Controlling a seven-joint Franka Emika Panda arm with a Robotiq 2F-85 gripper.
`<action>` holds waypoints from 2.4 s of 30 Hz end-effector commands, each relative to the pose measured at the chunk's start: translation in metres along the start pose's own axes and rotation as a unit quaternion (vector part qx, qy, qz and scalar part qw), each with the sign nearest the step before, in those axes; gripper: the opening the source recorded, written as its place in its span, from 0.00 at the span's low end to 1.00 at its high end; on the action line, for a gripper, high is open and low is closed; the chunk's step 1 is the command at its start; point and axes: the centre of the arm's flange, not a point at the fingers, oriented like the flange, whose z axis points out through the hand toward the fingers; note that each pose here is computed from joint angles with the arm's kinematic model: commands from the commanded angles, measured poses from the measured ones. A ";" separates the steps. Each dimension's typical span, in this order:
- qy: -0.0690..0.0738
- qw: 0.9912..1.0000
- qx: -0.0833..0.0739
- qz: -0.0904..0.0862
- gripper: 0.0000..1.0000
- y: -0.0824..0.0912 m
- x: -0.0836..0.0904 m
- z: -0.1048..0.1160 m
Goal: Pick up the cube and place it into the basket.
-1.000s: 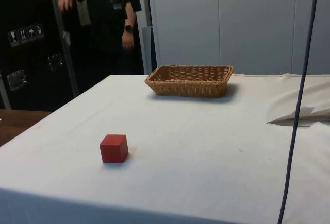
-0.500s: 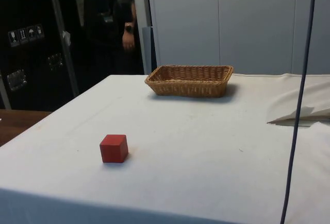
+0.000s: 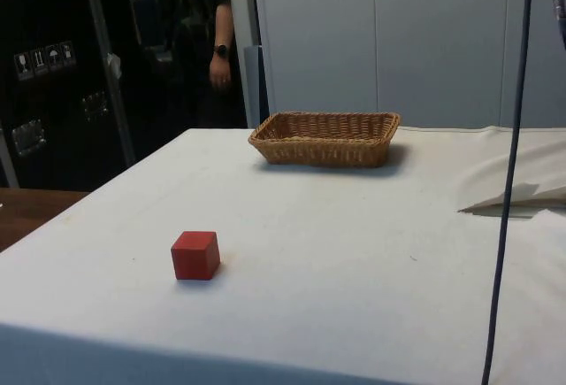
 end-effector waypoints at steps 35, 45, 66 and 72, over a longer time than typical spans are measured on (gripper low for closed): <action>0.002 0.999 -0.005 0.039 1.00 -0.052 -0.002 0.087; 0.018 0.999 -0.004 0.044 1.00 -0.066 -0.006 0.108; 0.066 0.997 0.030 0.013 1.00 -0.076 -0.010 0.140; 0.067 0.997 0.037 -0.004 1.00 -0.075 -0.009 0.156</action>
